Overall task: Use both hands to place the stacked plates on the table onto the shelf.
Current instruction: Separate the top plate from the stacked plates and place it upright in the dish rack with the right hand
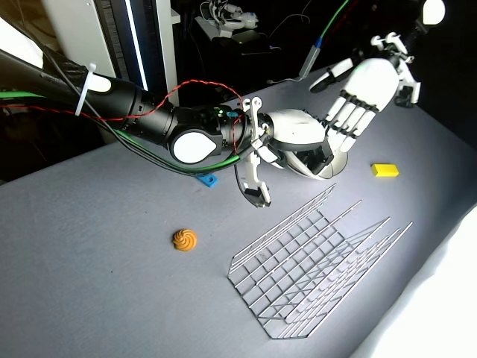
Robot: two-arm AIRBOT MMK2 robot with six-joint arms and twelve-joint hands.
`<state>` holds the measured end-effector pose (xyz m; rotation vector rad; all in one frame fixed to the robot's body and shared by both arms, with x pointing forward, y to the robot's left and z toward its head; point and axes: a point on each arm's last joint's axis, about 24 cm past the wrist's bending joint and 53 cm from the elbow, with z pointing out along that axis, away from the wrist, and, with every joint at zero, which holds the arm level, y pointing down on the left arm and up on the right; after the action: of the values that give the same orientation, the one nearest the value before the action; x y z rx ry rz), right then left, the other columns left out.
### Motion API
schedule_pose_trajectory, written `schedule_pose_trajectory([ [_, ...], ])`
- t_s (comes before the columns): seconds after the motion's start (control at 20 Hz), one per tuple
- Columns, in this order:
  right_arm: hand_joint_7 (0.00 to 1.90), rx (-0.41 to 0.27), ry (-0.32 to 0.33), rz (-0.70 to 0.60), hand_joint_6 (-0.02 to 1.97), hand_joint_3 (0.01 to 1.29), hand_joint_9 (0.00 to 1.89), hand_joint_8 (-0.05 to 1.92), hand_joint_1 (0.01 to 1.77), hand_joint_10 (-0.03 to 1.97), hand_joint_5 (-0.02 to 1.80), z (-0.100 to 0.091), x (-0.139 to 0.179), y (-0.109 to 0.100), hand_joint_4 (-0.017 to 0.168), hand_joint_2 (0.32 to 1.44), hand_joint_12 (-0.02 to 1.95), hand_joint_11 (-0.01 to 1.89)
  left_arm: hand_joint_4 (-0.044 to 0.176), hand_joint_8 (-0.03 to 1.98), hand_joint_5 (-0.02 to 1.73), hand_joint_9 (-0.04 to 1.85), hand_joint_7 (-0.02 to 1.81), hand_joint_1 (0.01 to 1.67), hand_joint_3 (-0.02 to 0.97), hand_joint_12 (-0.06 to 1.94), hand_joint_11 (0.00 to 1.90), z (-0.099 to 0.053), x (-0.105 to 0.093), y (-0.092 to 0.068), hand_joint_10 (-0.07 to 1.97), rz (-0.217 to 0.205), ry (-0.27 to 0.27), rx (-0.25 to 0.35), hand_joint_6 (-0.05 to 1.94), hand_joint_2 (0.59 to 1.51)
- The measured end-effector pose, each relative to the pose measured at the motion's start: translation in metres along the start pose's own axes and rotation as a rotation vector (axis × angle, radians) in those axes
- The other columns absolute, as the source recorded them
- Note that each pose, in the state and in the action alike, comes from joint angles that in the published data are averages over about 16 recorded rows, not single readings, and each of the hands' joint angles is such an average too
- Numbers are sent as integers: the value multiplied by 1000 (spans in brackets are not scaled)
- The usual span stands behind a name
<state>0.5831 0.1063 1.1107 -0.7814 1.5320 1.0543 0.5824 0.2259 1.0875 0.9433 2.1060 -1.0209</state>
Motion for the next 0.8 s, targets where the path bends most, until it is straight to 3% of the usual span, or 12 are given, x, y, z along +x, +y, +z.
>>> schedule_pose_trajectory([
  [0.4, 1012, -19, -15, -7, 1017, 10, 957, 1059, 1177, 850, 899, -8, -19, 14, 4, 978, 1411, 709, 0, -1, 21, 19, 20, 15, 20, 7, 14, -31, -13, 28, 7, 6, -29, -79, -3, 1106],
  [0.8, 965, -39, -31, -13, 1071, 10, 941, 1082, 1210, 834, 878, -17, -37, 29, 4, 1014, 1412, 688, 1, -1, 21, 19, 19, 15, 20, 7, 15, -50, -21, 41, 7, 9, -51, -120, -4, 1118],
])
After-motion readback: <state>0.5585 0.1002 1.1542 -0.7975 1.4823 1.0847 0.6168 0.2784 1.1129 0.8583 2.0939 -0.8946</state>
